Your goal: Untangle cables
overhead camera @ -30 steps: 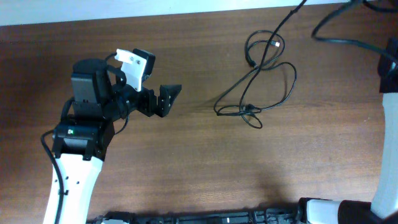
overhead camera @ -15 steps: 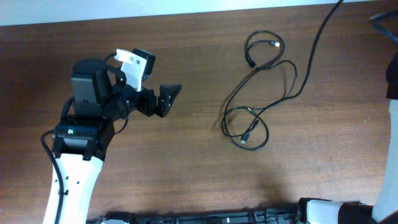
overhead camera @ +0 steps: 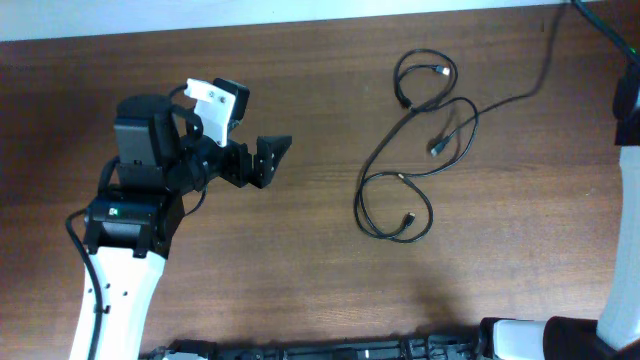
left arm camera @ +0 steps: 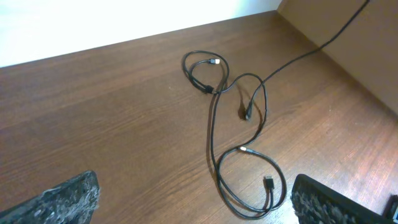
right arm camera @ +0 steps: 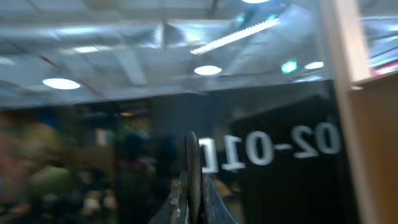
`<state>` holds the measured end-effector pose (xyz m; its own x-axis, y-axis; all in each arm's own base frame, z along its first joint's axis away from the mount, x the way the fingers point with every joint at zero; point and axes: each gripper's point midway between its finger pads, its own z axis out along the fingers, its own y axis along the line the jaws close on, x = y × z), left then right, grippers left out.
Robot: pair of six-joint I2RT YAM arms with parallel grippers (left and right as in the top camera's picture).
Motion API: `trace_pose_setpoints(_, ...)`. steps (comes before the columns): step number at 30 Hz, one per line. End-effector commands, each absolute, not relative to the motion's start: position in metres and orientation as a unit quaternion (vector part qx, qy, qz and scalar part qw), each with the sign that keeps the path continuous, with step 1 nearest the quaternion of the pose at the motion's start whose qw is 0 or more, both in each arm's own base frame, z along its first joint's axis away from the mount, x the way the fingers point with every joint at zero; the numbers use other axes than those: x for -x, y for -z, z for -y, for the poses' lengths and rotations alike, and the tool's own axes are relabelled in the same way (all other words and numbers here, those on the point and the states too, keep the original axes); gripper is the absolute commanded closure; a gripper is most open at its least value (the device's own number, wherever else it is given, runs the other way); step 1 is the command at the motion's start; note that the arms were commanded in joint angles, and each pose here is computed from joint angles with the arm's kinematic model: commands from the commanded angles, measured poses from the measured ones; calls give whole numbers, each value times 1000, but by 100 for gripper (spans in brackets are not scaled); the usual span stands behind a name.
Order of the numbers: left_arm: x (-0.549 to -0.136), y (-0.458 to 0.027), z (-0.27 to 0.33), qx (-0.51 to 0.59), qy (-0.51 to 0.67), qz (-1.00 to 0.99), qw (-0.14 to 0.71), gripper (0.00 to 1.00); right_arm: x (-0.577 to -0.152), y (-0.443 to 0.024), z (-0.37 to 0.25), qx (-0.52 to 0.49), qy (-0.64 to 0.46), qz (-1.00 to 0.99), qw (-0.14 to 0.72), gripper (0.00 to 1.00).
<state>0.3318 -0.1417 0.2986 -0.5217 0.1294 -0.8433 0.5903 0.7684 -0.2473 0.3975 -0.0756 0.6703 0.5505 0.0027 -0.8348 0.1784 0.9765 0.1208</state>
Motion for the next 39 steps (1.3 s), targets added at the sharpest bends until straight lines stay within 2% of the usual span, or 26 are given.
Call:
trace_pose_setpoints(1,-332,-302,141,-213,262,-831,443,1,-394,-663,109,-136,129,-479,858,96)
trace_pose_setpoints(8,-332,-302,141,-213,262,-831,443,1,-406,-613,183,-189,197,-547,791,96)
trace_pose_setpoints(11,-332,-302,141,-213,262,-831,443,1,-388,-606,224,-228,240,-543,772,96)
trace_pose_setpoints(16,-332,-302,141,-213,262,-831,443,1,-338,-635,257,-270,268,-490,785,96)
trace_pose_setpoints(23,-332,-302,141,-213,262,-831,443,1,-263,-694,267,-284,321,-413,803,96)
trace_pose_setpoints(28,-332,-302,141,-213,262,-831,443,1,-242,-700,275,-294,343,-404,795,96)
trace_pose_setpoints(32,-332,-302,141,-213,262,-831,443,1,-244,-667,301,-324,357,-458,747,96)
trace_pose_setpoints(39,-332,-302,141,-213,262,-831,443,1,-240,-572,361,-398,369,-572,615,96)
